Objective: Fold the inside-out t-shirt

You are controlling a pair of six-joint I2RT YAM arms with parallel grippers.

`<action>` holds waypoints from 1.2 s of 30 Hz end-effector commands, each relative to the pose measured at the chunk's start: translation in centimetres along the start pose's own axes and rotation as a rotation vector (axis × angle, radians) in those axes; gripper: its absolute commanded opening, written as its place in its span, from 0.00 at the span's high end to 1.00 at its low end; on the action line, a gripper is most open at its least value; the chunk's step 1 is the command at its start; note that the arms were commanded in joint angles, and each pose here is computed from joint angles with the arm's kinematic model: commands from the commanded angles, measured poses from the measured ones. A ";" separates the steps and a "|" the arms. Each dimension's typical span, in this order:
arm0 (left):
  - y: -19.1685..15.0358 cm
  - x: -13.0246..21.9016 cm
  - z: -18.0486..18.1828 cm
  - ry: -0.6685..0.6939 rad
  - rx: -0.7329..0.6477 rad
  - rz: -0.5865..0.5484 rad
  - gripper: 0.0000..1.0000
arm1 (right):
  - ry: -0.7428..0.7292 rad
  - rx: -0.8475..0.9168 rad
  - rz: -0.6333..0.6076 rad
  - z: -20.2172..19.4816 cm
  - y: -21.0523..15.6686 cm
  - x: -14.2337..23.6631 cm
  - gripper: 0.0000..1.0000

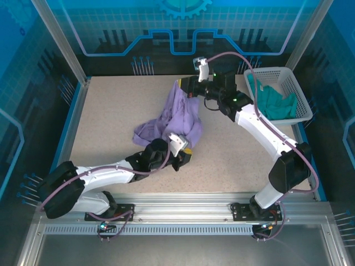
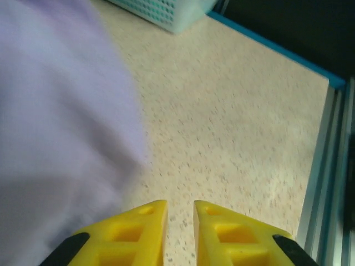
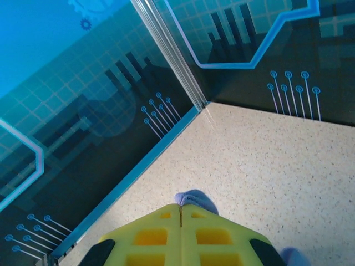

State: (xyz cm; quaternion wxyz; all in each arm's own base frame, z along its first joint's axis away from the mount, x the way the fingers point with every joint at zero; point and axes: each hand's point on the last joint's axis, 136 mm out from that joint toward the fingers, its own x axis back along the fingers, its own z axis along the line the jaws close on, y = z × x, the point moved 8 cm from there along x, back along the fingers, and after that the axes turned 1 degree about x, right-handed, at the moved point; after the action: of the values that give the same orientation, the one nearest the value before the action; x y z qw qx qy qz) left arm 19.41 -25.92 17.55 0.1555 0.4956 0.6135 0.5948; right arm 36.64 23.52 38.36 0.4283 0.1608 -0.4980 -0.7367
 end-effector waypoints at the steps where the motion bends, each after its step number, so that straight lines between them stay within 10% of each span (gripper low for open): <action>1: -1.8 -0.2 -0.8 -0.055 -0.044 0.056 0.72 | 0.039 0.024 -0.018 -0.1 2.5 1.0 1.00; 8: -0.6 3.6 0.0 -0.002 0.088 -0.027 0.48 | 0.155 0.157 0.167 -0.1 2.4 2.5 1.00; 15: 3.2 9.0 7.7 0.259 0.497 -0.234 0.34 | 0.170 0.207 0.284 -1.5 -0.8 3.7 1.00; 27: 4.5 3.5 14.0 0.443 0.623 -0.033 0.32 | 0.158 0.188 0.288 -2.6 -1.7 4.2 1.00; 36: 5.1 1.2 13.6 0.234 0.674 -0.055 0.37 | 0.148 0.181 0.278 -2.8 -1.7 4.4 1.00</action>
State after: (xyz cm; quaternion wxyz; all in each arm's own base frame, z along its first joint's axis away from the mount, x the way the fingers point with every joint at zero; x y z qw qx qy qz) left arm 30.98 -17.06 17.32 -0.1266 0.4142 0.7885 0.4368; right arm 35.73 19.23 35.25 0.5559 0.1586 -0.5446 -0.6077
